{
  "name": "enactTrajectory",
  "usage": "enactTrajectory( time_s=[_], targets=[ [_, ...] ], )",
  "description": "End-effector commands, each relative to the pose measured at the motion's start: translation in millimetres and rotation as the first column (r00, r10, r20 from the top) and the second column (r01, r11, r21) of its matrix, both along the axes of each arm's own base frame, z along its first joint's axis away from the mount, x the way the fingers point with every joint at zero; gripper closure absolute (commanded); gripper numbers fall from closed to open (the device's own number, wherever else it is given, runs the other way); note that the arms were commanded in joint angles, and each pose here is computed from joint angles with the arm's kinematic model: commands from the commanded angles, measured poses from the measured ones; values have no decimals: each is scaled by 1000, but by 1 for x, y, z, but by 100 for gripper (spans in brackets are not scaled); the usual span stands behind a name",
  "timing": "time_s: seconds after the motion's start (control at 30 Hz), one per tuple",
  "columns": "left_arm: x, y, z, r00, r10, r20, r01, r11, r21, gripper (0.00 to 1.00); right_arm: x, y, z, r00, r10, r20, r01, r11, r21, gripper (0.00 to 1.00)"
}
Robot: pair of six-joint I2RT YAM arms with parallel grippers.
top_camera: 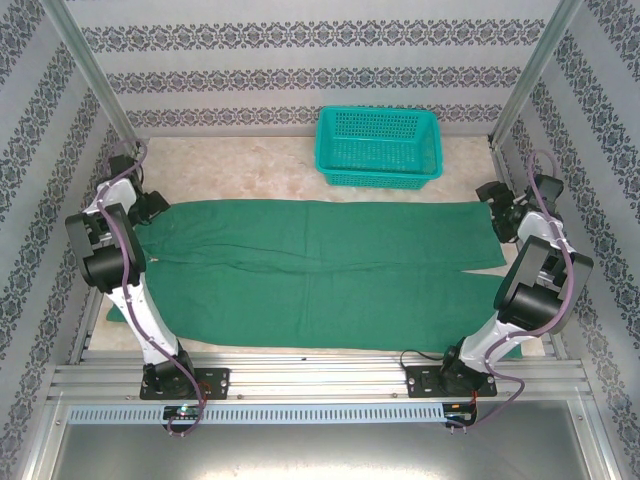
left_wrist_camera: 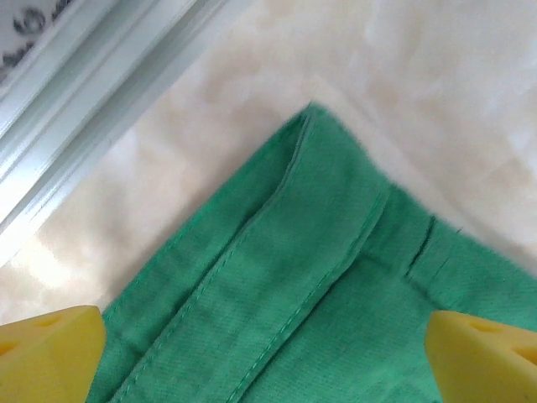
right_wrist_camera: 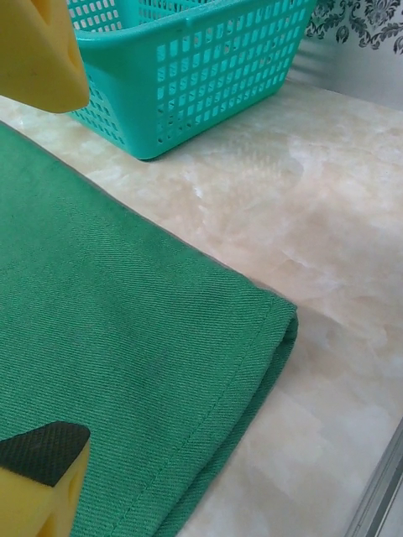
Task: Roll up the long pants
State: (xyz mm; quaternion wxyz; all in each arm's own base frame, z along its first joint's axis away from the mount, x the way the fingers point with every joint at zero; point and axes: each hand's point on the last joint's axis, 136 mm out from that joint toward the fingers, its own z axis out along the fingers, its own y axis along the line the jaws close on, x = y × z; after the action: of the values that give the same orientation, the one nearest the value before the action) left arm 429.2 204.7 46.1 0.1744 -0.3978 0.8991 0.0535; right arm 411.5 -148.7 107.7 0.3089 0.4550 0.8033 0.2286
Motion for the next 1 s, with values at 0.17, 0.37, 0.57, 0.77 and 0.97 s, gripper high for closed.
enactTrajectory(
  time_s=[0.17, 0.37, 0.57, 0.77, 0.97],
  targets=[
    [24, 3, -14, 999, -21, -41, 22, 1000, 22, 4, 6, 8, -2, 1000, 27, -12, -28, 999, -26, 3],
    [35, 4, -27, 998, -26, -61, 27, 999, 21, 16, 10, 9, -1, 999, 41, -12, -42, 998, -38, 5],
    [35, 0, -31, 996, -32, -84, 33, 999, 13, 100, 14, 6, -11, 998, 45, -36, -46, 998, -32, 19],
    [3, -5, -27, 991, -39, -125, 45, 998, 47, 100, 8, -19, -22, 986, -15, -163, -3, 994, -110, 19],
    [-16, -6, -18, 991, -34, -130, 45, 996, 81, 100, 12, -38, -35, 961, -36, -274, -5, 989, -149, 19]
  ],
)
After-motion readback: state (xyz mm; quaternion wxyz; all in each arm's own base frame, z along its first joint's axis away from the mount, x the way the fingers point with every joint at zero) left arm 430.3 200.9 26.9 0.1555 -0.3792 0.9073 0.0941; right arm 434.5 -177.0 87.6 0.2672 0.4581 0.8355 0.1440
